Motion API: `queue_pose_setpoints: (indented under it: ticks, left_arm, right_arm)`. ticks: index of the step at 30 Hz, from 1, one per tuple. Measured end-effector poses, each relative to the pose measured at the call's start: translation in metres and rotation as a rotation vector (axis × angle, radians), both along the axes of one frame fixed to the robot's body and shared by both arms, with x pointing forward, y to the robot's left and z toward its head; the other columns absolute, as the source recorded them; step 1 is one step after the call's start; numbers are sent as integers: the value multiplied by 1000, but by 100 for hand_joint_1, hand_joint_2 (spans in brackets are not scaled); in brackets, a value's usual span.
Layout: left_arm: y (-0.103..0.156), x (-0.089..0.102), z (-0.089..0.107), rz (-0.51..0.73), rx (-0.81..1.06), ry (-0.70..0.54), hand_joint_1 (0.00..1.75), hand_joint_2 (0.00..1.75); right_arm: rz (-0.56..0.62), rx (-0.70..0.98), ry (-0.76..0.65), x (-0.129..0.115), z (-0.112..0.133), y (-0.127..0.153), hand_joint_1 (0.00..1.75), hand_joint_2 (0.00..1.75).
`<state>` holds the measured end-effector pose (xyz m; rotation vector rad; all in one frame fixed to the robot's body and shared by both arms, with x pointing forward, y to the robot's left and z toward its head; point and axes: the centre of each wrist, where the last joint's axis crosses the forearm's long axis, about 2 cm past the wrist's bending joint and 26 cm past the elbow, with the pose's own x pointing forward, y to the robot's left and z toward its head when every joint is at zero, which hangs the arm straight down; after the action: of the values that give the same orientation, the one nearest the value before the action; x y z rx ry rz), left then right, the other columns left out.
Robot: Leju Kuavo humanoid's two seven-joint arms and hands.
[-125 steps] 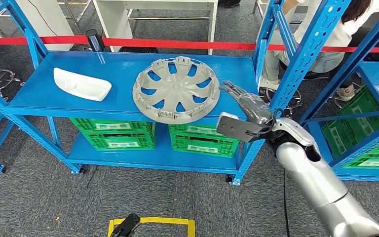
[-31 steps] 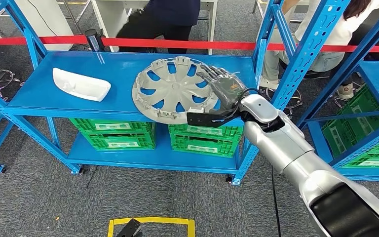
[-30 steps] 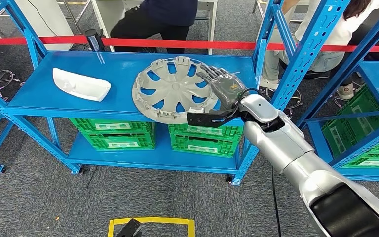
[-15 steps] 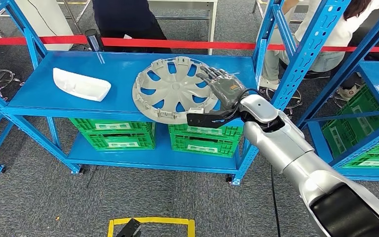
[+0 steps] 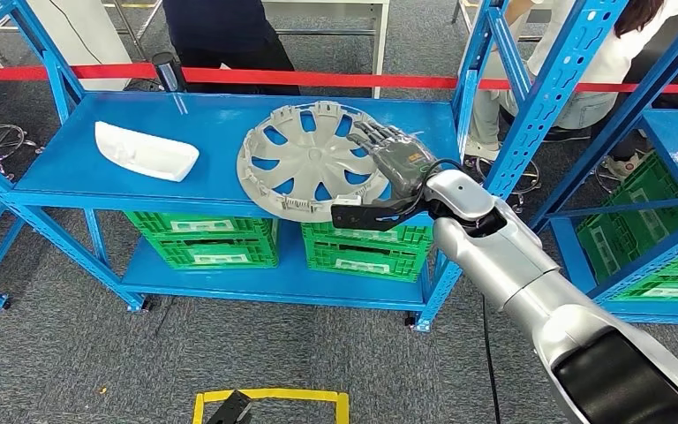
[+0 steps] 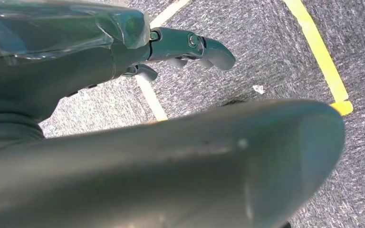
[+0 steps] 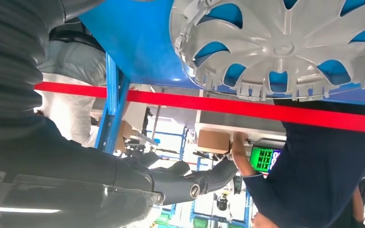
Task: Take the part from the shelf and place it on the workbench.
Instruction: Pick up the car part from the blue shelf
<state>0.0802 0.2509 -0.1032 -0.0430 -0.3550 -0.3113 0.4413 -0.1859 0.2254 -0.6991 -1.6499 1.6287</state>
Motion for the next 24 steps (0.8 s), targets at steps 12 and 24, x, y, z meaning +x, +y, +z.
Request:
queue_pose_setpoints:
  ticks: [12,24]
  left_arm:
    - [2,1,0,11,10,-8,0,0]
    - [1,1,0,15,8,-11,0,0]
  right_arm:
    - [7,3,-4,0,2,4,0,175]
    - [5,-4,8,-2,-3,4,0,175]
